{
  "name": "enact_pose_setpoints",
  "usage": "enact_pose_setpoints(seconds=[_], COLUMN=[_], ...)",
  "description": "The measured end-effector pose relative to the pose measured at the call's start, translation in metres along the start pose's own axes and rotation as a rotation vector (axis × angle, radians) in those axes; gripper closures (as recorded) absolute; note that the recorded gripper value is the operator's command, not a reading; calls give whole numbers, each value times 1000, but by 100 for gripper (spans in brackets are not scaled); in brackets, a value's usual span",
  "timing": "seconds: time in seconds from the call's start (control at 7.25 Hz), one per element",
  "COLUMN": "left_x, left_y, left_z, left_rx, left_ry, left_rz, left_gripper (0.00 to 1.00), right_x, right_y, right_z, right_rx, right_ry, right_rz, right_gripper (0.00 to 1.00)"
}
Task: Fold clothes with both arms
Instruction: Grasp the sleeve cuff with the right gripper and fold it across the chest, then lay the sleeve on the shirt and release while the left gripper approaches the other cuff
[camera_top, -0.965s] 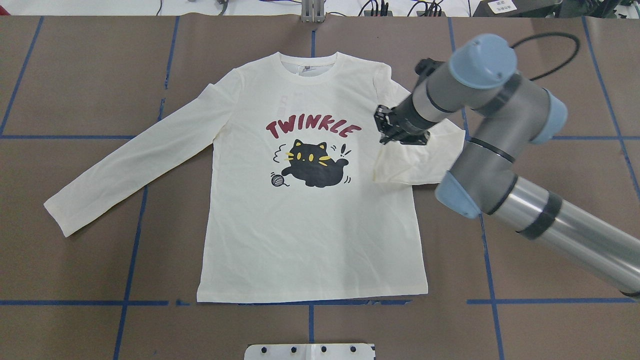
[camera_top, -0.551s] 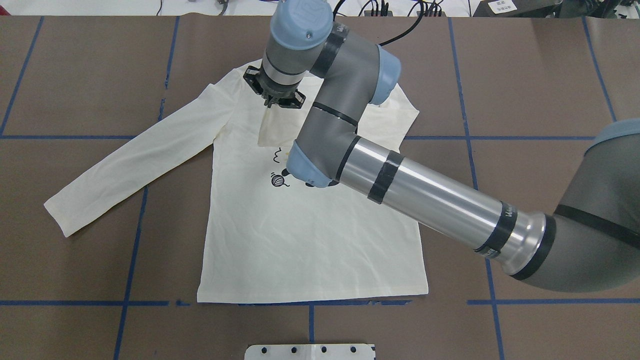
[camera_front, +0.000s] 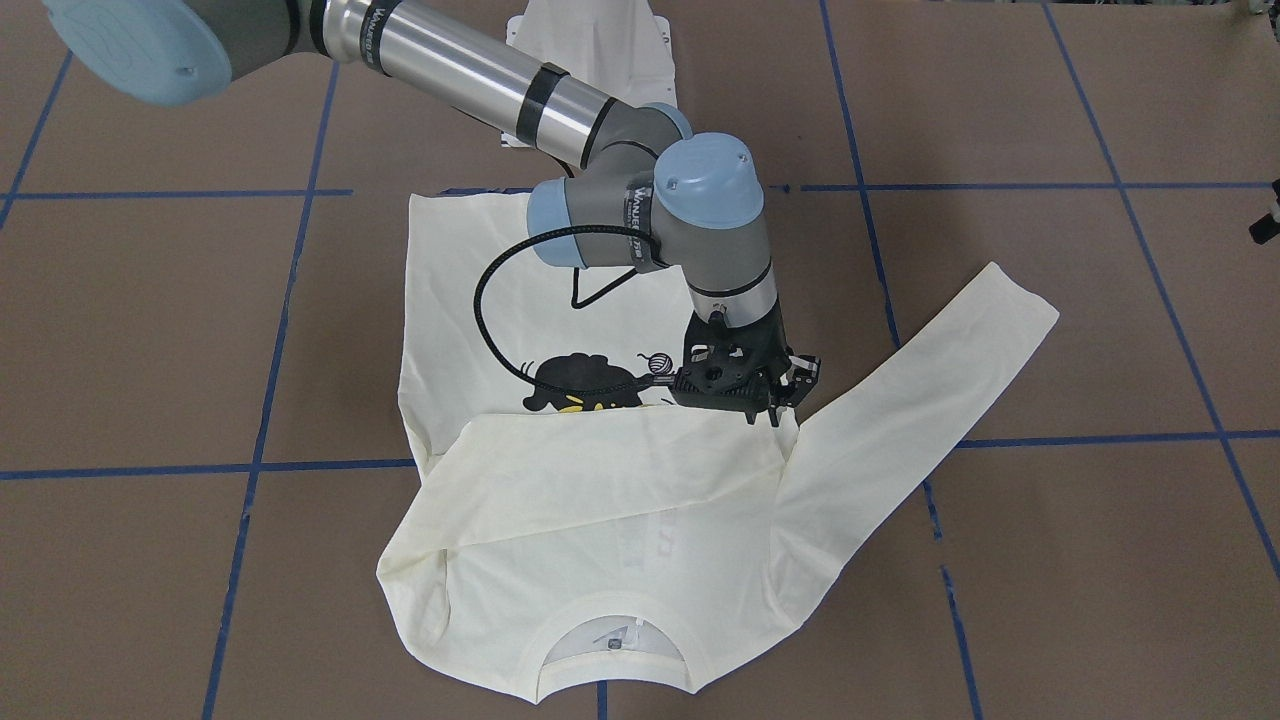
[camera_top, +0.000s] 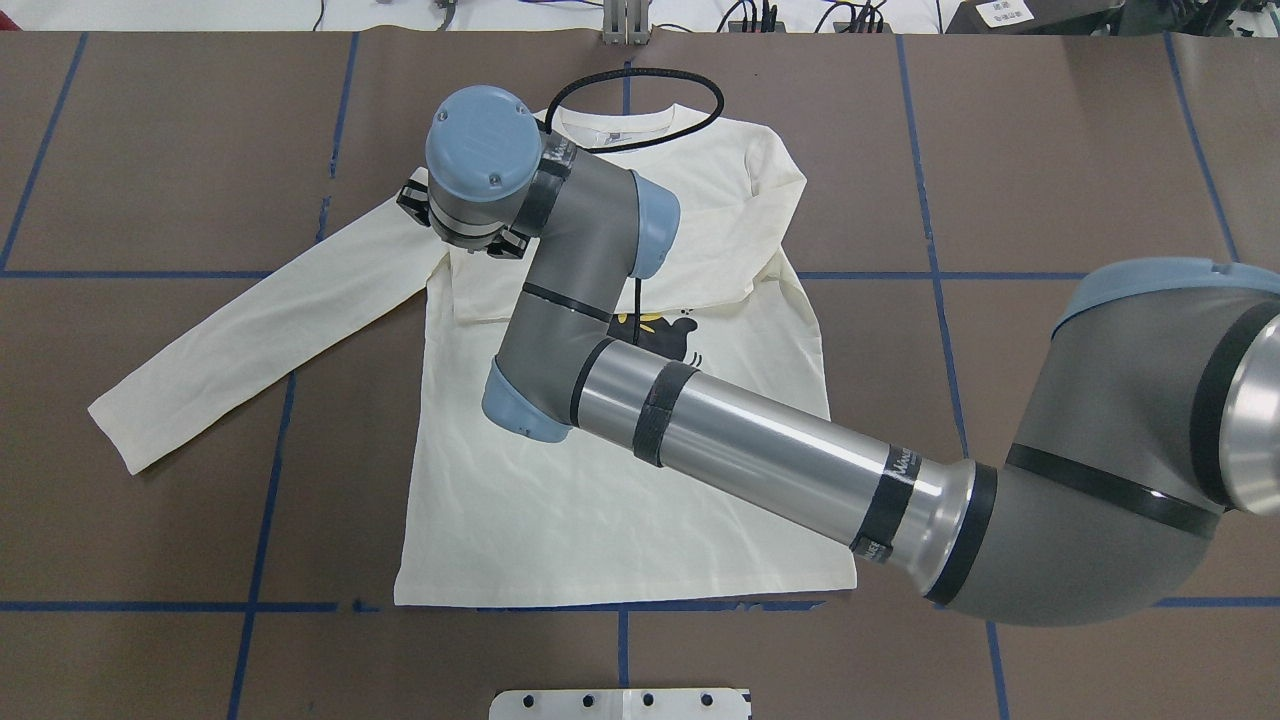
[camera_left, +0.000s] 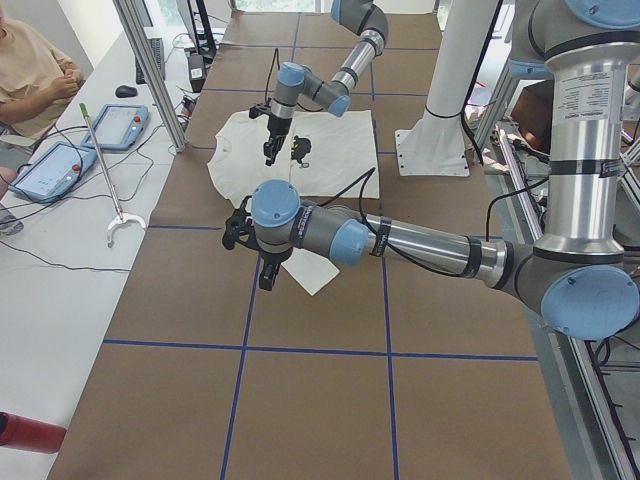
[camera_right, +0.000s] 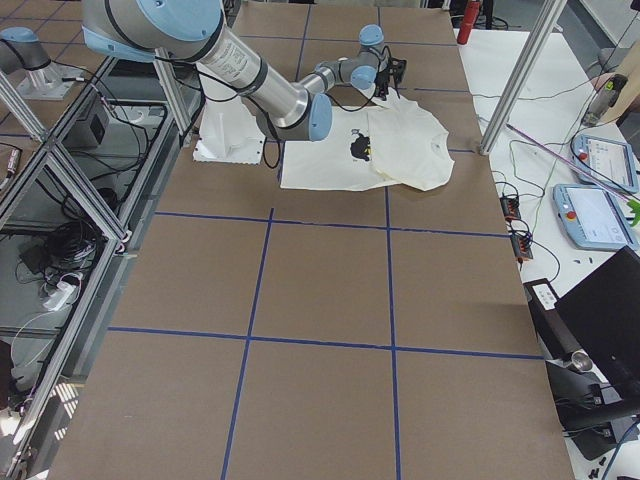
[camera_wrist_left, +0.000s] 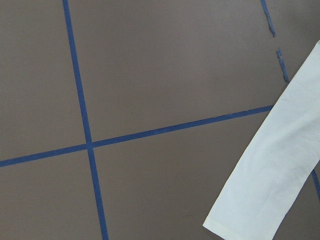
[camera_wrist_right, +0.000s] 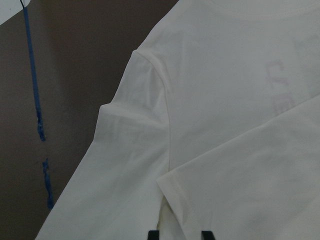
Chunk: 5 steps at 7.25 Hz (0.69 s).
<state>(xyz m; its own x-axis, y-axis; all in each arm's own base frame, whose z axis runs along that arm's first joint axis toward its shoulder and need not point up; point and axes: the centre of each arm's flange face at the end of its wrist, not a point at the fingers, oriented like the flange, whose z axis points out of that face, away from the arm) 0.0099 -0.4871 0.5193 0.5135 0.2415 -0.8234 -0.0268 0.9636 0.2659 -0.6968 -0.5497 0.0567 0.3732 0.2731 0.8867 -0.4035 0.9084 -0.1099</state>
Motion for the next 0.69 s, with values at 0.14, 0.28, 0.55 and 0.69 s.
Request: enact_pose_setpoints(seconds=[0.14, 0.28, 0.55, 0.69], left_x=[37, 73, 99, 92], left_y=[-13, -19, -7, 2], left_z=[35, 73, 142, 170], left_rx=[-24, -34, -75, -96], left_ry=[26, 11, -42, -89], left_rz=[-9, -61, -219, -271], left_gripper=[0, 0, 12, 23], right_x=[-7, -18, -5, 23], right_y=[11, 19, 19, 11], right_z=[1, -10, -45, -66], right_rx=[13, 17, 15, 17], right_ry=[-10, -40, -108, -114], right_rz=[0, 23, 77, 89], right_gripper=[0, 0, 0, 0])
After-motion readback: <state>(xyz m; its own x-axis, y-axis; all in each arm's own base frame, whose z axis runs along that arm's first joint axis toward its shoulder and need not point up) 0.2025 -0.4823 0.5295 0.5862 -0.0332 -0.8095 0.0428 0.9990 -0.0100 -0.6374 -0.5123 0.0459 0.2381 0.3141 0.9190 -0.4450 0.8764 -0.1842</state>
